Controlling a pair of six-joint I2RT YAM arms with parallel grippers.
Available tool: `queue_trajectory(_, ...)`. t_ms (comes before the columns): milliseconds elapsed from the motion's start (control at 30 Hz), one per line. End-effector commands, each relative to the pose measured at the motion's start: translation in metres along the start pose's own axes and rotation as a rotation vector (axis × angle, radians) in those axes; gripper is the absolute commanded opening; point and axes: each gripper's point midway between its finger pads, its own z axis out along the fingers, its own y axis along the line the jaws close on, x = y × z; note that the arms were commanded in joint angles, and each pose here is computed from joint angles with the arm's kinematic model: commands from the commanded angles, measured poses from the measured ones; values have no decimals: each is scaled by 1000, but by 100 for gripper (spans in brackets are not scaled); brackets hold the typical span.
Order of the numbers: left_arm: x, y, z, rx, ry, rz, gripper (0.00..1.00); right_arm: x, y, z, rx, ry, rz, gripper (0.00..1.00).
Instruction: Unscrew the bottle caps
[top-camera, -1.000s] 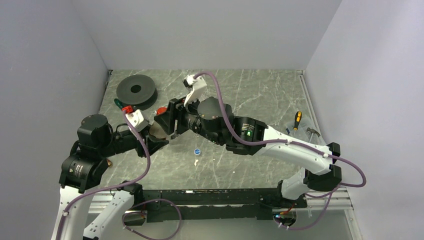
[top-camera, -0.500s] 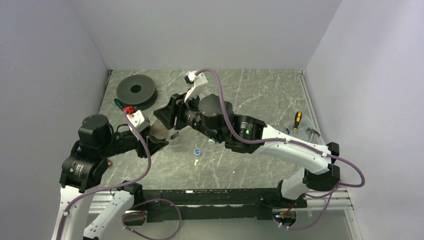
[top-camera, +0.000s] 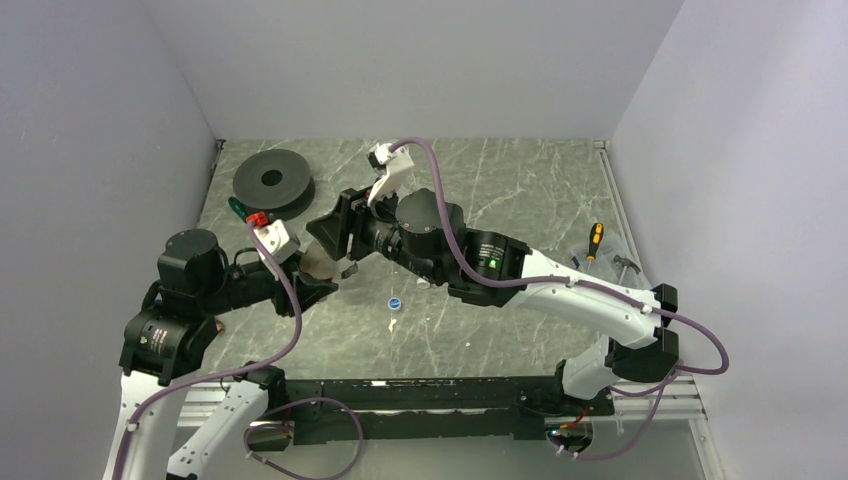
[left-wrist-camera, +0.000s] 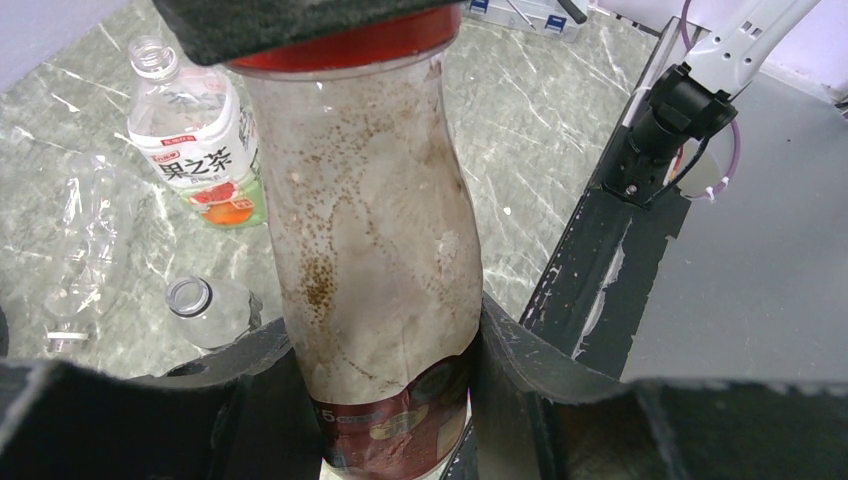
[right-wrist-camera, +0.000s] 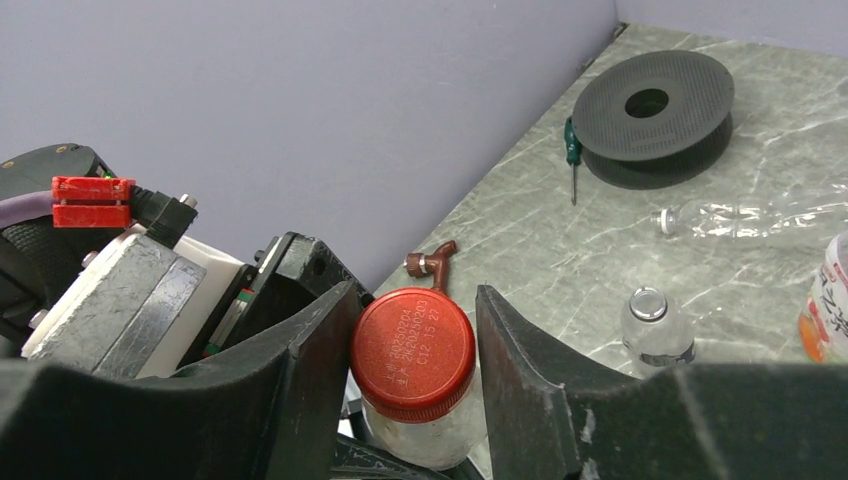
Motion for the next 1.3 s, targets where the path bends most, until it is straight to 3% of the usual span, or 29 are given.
queue_trajectory(0,-12,-2,-1,12,-42,31,22,-9,3,1,-13,-33,12,46)
queue_trajectory(167,-13,-3,-1,15,-42,28,21,-11,0,-1,-3,-44,8,25)
queue_trajectory(300,-19,-10,-2,47,-57,18,20,-14,3,-6,-39,-54,-39,15)
queue_trajectory(633,-51,-83,-24,457,-130,-4,26,-19,89,-81,-699,-47,-228,7)
queue_trajectory(767,-53,-95,-30,543,-129,-6,25,-10,103,-98,-837,5,-264,2)
queue_trajectory(933,-51,-95,-31,545,-126,5,25,-5,100,-103,-853,32,-290,2)
queue_trajectory(1000,-49,-93,-30,531,-123,18,25,-6,93,-101,-811,36,-296,14)
queue_trajectory(1067,-46,-87,-27,491,-115,40,24,-20,75,-88,-661,-16,-288,51)
queue_trajectory(1133,-41,-76,-22,423,-101,70,24,-35,55,-76,-499,-70,-258,82)
queue_trajectory(1200,-35,-61,-17,338,-84,113,22,-46,41,-73,-367,-130,-229,98)
queue_trajectory(1267,-29,-44,-13,245,-69,156,22,-50,39,-73,-298,-170,-219,100)
